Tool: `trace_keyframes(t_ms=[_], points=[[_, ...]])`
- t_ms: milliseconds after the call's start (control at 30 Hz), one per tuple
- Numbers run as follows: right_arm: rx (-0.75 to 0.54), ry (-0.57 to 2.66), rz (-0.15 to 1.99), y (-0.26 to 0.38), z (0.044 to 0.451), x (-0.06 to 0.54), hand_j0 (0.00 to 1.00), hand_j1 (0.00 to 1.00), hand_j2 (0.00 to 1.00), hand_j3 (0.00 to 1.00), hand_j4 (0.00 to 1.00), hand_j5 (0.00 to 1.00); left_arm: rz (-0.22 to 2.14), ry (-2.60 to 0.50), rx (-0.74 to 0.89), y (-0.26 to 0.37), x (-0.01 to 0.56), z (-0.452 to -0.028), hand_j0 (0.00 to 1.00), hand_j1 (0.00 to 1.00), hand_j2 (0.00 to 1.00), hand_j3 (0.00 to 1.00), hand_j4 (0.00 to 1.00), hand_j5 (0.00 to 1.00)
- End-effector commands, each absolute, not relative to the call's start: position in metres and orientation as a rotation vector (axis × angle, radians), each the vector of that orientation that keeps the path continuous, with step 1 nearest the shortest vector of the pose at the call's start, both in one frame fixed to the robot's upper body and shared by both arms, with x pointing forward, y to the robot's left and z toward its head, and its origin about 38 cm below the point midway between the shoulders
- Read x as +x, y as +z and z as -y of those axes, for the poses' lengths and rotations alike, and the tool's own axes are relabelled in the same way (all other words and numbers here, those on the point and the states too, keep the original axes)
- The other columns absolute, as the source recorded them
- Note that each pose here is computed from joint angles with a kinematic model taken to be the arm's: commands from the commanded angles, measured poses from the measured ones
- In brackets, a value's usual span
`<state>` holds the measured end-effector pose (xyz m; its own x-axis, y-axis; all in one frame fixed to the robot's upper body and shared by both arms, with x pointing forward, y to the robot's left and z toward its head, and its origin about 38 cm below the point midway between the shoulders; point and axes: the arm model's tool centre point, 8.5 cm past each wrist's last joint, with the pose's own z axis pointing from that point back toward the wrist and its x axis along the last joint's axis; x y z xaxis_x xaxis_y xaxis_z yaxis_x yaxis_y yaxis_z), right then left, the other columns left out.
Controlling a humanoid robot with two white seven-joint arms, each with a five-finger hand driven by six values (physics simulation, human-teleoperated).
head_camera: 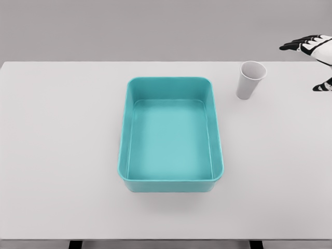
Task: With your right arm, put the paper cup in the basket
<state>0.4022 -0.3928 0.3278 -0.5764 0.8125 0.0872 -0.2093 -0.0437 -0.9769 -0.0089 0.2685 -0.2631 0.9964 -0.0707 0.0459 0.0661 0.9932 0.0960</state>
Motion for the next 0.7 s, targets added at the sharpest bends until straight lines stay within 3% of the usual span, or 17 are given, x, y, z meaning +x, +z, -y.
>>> trace_keyframes(t_ms=[0, 100, 133, 167, 267, 467, 667], points=[[-0.657, 1.715, 1.489, 0.327, 0.390, 0.403, 1.00, 1.00, 1.00, 1.00, 1.00, 1.00, 0.049, -0.069, 0.095, -0.263, -0.009, -0.269, 1.00, 1.00, 1.00, 1.00, 1.00, 1.00], [-0.616, 1.691, 1.517, 0.321, 0.383, 0.408, 1.00, 1.00, 1.00, 1.00, 1.00, 1.00, 0.049, -0.069, 0.095, -0.263, -0.009, -0.269, 1.00, 1.00, 1.00, 1.00, 1.00, 1.00], [-0.519, 1.662, 1.471, 0.313, 0.387, 0.410, 1.00, 1.00, 1.00, 1.00, 1.00, 1.00, 0.049, -0.069, 0.095, -0.263, -0.009, -0.269, 1.00, 1.00, 1.00, 1.00, 1.00, 1.00], [-0.309, 1.583, 1.399, 0.297, 0.400, 0.412, 1.00, 1.00, 1.00, 1.00, 1.00, 1.00, 0.049, -0.069, 0.095, -0.263, -0.009, -0.269, 1.00, 1.00, 1.00, 1.00, 1.00, 1.00], [-0.108, 1.174, 1.511, 0.287, 0.450, 0.433, 1.00, 1.00, 1.00, 1.00, 1.00, 1.00, 0.049, -0.069, 0.095, -0.263, -0.009, -0.269, 1.00, 1.00, 1.00, 1.00, 1.00, 1.00], [-0.103, 1.021, 1.487, 0.279, 0.474, 0.443, 0.97, 0.97, 0.97, 0.97, 0.97, 0.97, 0.049, -0.069, 0.095, -0.263, -0.009, -0.269, 1.00, 1.00, 1.00, 1.00, 1.00, 1.00], [-0.034, 0.873, 1.424, 0.210, 0.452, 0.481, 0.99, 0.99, 0.99, 0.99, 0.99, 0.99, 0.049, -0.069, 0.095, -0.263, -0.009, -0.269, 1.00, 1.00, 1.00, 1.00, 1.00, 1.00]])
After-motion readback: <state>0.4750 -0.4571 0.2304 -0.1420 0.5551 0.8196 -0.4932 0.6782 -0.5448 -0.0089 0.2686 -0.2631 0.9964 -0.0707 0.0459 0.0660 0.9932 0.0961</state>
